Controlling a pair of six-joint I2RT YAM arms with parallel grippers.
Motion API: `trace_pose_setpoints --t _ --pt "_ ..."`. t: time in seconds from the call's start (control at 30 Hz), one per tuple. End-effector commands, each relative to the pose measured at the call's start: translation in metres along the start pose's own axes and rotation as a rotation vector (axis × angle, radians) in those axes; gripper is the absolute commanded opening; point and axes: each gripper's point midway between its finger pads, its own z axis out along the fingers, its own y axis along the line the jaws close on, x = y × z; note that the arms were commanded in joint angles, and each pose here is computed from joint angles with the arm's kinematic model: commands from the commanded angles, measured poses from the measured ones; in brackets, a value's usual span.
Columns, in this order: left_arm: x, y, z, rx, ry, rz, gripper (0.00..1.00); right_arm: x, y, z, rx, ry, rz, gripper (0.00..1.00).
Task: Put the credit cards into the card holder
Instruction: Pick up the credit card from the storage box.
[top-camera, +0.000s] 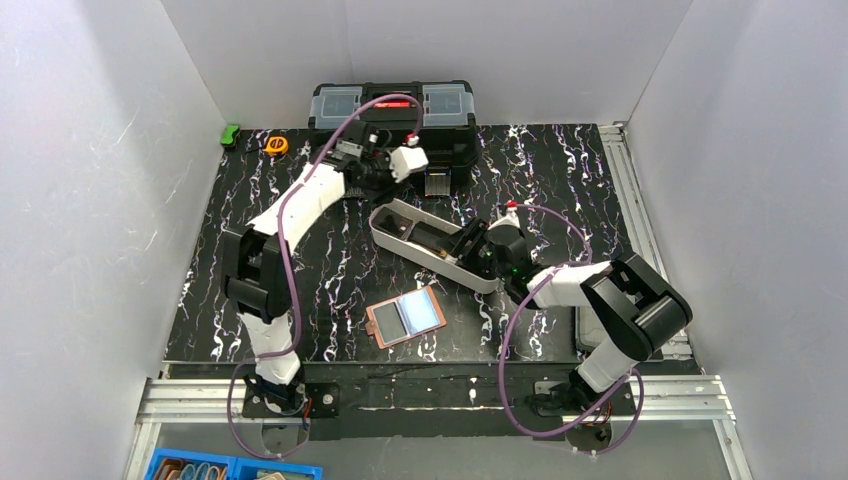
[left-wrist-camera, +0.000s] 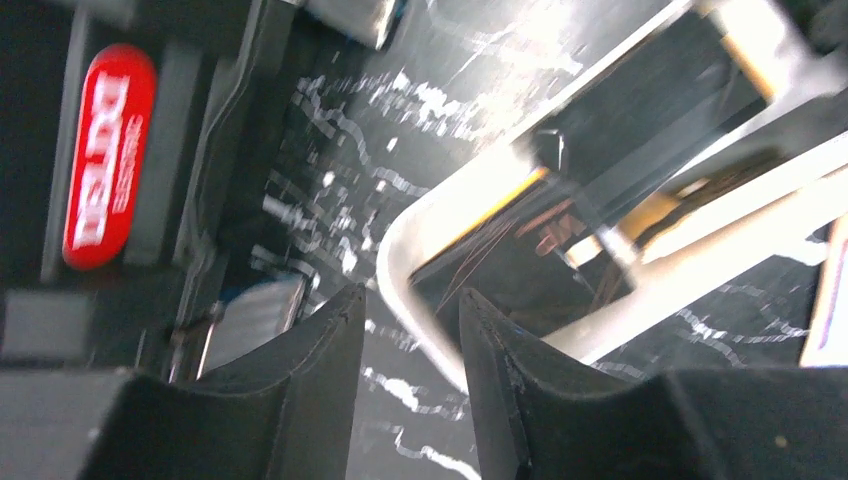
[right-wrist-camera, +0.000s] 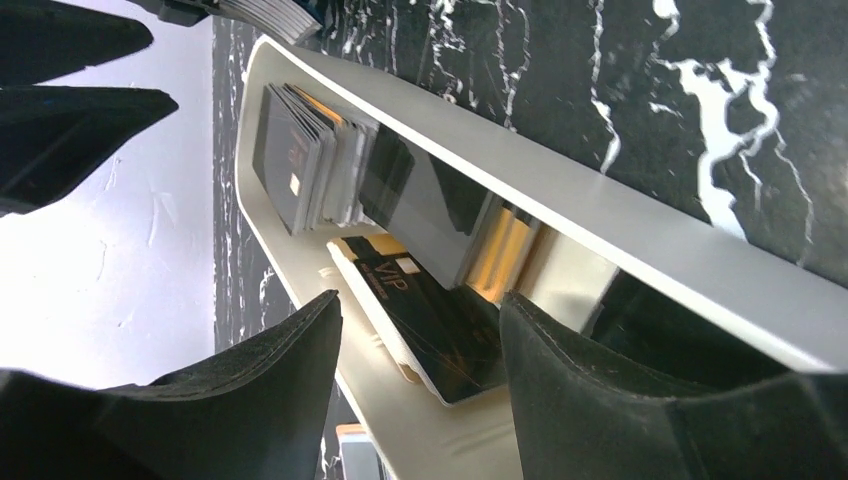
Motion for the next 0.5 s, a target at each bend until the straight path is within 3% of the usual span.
trace_pose_setpoints --t 0.0,0.17,0.47 --pt "0.032 0.011 -0.029 0.011 0.098 -0.015 0.37 -0.019 0.047 0.006 -0.097 -0.028 -0.079 0.66" --pt "0.055 0.006 -0.019 0.036 0.139 -0.007 0.36 -0.021 0.076 0.029 -0.168 -0.003 -0.085 0.67" --pt "0.047 0.005 -0.012 0.046 0.087 -0.03 0.36 -0.007 0.084 0.068 -0.189 0.084 -0.073 0.67"
